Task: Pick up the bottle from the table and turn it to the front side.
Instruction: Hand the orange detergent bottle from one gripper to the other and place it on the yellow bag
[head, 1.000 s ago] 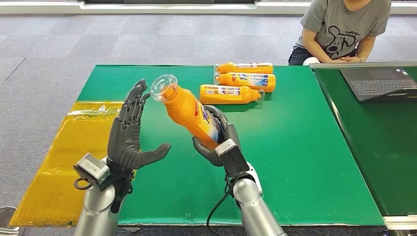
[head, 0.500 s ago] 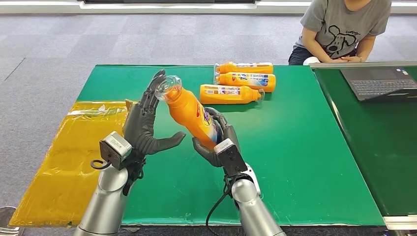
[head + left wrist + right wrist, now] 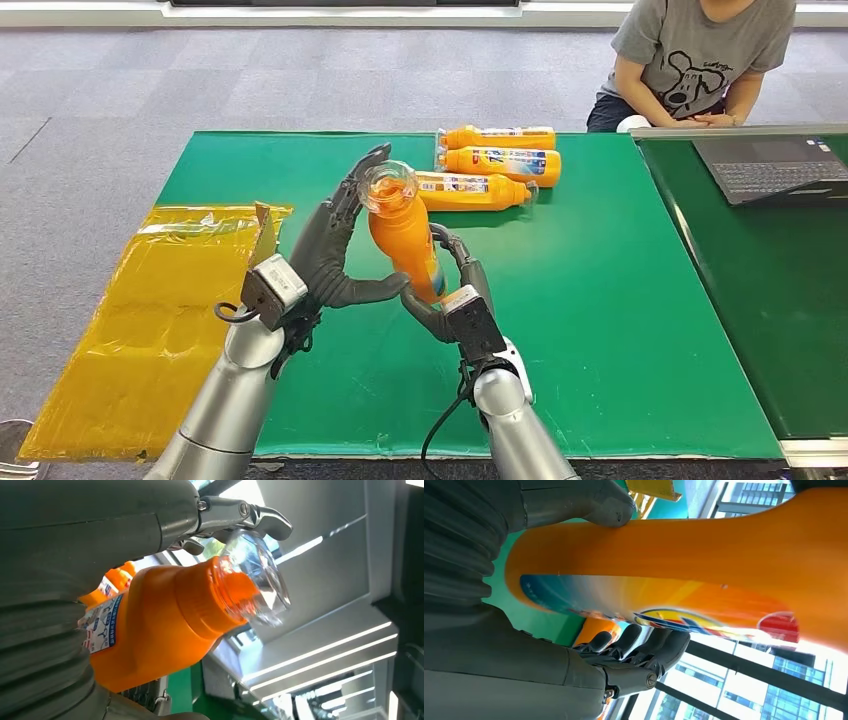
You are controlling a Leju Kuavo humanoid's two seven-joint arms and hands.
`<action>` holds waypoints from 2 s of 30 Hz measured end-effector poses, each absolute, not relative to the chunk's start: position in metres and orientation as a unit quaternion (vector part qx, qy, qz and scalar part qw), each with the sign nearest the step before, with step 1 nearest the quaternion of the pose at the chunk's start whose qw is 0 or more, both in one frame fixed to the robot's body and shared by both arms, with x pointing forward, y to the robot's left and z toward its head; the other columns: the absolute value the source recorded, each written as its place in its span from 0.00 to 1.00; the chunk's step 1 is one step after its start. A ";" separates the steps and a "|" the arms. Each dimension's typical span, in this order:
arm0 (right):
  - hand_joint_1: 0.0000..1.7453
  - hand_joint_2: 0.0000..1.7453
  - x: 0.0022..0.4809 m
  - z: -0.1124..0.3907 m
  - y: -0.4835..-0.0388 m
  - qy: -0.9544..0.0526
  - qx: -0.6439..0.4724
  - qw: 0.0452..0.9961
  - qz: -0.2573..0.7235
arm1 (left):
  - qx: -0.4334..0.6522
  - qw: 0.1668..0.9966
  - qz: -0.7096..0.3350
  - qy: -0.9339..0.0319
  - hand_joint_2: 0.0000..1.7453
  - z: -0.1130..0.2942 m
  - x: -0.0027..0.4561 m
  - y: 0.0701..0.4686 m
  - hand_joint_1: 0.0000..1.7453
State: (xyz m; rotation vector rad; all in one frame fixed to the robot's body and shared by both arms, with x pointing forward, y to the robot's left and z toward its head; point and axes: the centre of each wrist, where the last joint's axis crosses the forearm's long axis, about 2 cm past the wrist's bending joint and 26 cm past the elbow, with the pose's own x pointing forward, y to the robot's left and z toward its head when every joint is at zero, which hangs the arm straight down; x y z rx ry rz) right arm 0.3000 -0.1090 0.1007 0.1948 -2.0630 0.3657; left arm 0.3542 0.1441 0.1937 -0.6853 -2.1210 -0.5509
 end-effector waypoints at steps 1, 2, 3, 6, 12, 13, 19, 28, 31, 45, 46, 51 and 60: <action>1.00 1.00 0.299 0.100 -0.109 -0.852 0.079 0.495 0.151 | -0.280 0.417 -0.224 -0.835 1.00 0.196 0.358 0.141 0.00; 1.00 1.00 0.299 0.099 -0.110 -0.852 0.079 0.495 0.151 | -0.288 0.427 -0.227 -0.827 1.00 0.197 0.362 0.139 0.00; 1.00 1.00 0.299 0.098 -0.110 -0.853 0.078 0.494 0.151 | -0.295 0.439 -0.227 -0.818 1.00 0.199 0.366 0.136 0.00; 1.00 1.00 0.298 0.097 -0.110 -0.853 0.073 0.496 0.148 | -0.316 0.479 -0.217 -0.790 1.00 0.203 0.383 0.128 0.00; 1.00 1.00 0.298 0.092 -0.113 -0.847 0.061 0.508 0.140 | -0.322 0.536 -0.217 -0.750 1.00 0.210 0.411 0.123 0.00; 1.00 1.00 0.298 0.091 -0.113 -0.847 0.060 0.510 0.139 | -0.321 0.541 -0.219 -0.746 1.00 0.210 0.414 0.123 0.00; 1.00 1.00 0.297 0.088 -0.114 -0.844 0.057 0.516 0.137 | -0.316 0.561 -0.225 -0.731 1.00 0.209 0.421 0.122 0.00; 1.00 1.00 0.297 0.088 -0.115 -0.843 0.052 0.518 0.135 | -0.294 0.576 -0.234 -0.726 1.00 0.211 0.428 0.123 0.00; 1.00 1.00 0.297 0.088 -0.115 -0.843 0.052 0.518 0.135 | -0.291 0.577 -0.234 -0.726 1.00 0.211 0.428 0.123 0.00; 1.00 1.00 0.297 0.087 -0.115 -0.842 0.052 0.520 0.135 | -0.291 0.576 -0.232 -0.728 1.00 0.210 0.429 0.124 1.00; 1.00 1.00 0.297 0.087 -0.115 -0.841 0.051 0.521 0.135 | -0.292 0.574 -0.231 -0.729 1.00 0.210 0.429 0.124 1.00; 1.00 1.00 0.293 0.083 -0.117 -0.838 0.046 0.527 0.135 | -0.298 0.564 -0.234 -0.734 1.00 0.212 0.429 0.124 1.00; 1.00 1.00 0.291 0.080 -0.119 -0.835 0.042 0.531 0.135 | -0.293 0.558 -0.237 -0.739 0.75 0.214 0.430 0.127 0.00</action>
